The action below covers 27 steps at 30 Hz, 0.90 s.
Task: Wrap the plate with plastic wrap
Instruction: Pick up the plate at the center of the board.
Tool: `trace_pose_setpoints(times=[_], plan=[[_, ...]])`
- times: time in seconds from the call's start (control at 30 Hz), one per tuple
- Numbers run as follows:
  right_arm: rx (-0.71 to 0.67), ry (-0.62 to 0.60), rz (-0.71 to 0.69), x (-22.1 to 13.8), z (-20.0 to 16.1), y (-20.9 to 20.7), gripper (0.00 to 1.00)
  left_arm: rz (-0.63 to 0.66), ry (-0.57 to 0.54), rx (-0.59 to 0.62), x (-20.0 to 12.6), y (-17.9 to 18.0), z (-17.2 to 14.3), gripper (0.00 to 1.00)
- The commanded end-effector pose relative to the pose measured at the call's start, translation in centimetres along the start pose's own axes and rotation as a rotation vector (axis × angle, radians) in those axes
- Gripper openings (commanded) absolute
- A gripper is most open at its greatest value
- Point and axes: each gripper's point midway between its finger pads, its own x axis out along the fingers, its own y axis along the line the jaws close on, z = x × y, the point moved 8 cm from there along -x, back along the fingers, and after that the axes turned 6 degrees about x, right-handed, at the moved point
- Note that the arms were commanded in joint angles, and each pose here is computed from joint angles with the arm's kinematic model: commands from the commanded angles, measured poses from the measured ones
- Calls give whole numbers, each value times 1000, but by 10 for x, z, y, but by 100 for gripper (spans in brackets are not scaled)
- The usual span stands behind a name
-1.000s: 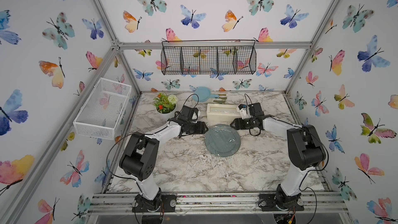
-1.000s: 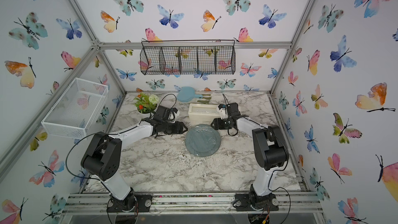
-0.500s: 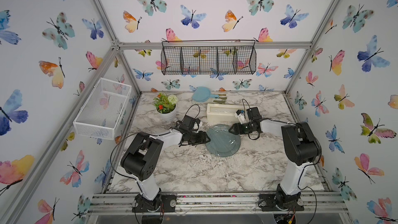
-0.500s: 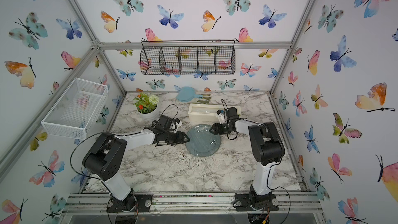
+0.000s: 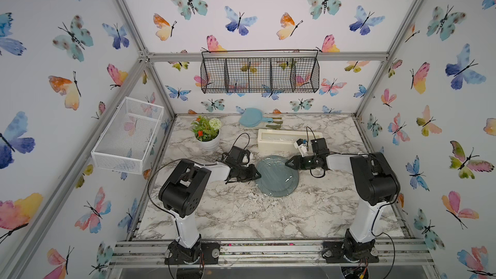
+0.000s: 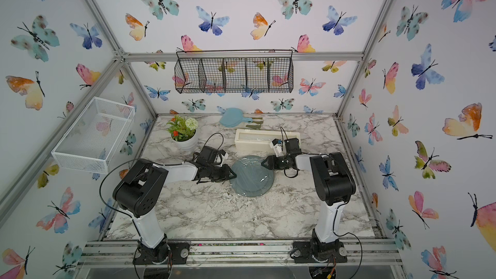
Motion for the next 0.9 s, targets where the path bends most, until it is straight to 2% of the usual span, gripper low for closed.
trace_pose_setpoints(times=[0.0,0.07,0.2,0.47,0.53,0.6,0.63,0.73,0.87], plan=[[88,124,132,12,-26,11,39,-22,-4,36,9,-6,-4,14],[86,121,159,10,-22,16,35,-23,-28,46,5,-8,-2,10],[75,113,186,6,-14,24,19,-46,-88,74,-4,-15,2,2],[61,121,260,1,-8,35,9,-136,-158,92,-17,-25,11,0],[61,122,260,-1,-7,37,2,-143,-169,102,-19,-29,14,0],[64,115,237,-3,-4,38,2,-138,-180,111,-23,-34,18,0],[65,112,218,-5,-3,38,2,-132,-186,113,-25,-35,20,3],[77,83,172,-10,2,36,2,-99,-191,114,-30,-36,26,25],[126,51,178,-14,2,29,2,-78,-194,101,-35,-32,28,54]])
